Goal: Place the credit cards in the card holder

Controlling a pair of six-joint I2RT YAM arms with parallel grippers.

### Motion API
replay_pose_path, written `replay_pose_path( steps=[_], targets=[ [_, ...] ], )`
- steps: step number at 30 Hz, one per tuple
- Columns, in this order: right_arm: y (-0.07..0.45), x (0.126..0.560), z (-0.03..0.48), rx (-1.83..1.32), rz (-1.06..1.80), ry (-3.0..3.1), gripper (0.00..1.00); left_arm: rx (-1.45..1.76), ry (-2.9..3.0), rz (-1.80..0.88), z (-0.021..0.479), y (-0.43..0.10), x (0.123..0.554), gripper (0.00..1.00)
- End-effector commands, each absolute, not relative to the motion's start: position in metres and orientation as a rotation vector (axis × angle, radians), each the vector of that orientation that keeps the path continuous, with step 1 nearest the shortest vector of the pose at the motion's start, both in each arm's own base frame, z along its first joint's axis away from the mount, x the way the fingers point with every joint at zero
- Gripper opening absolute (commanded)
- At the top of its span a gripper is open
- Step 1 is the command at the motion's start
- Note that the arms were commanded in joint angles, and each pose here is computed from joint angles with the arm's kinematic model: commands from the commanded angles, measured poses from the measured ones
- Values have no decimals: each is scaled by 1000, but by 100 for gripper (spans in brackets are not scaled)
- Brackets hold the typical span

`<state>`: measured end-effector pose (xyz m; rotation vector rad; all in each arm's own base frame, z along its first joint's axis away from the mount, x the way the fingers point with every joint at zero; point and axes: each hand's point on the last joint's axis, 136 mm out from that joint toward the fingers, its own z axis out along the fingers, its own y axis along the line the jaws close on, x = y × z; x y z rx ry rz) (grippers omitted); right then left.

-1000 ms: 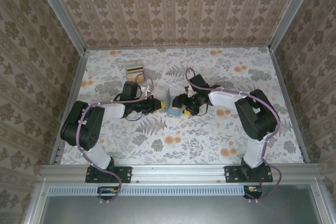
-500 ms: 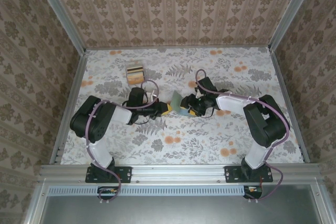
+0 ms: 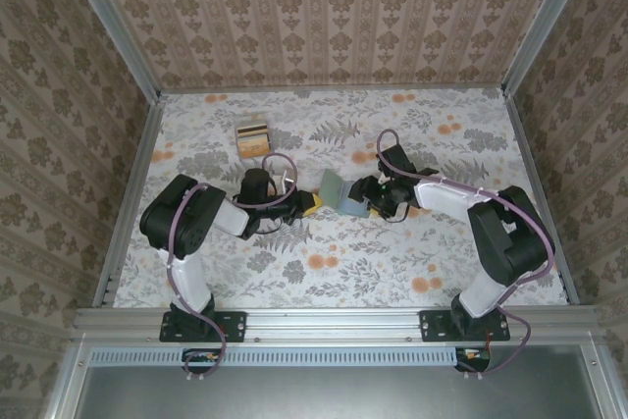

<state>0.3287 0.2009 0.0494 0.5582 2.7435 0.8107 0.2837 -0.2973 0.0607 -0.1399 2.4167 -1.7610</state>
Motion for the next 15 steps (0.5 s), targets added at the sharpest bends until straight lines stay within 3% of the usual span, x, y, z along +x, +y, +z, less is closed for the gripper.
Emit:
replay_pose_path(
  steps=[1, 15],
  targets=[
    [196, 324, 38, 573, 773, 2761, 61, -138, 2407, -1763, 59, -299, 283, 0],
    [206, 331, 30, 547, 816, 2774, 46, -140, 2432, -1742, 53, -303, 276, 0]
  ],
)
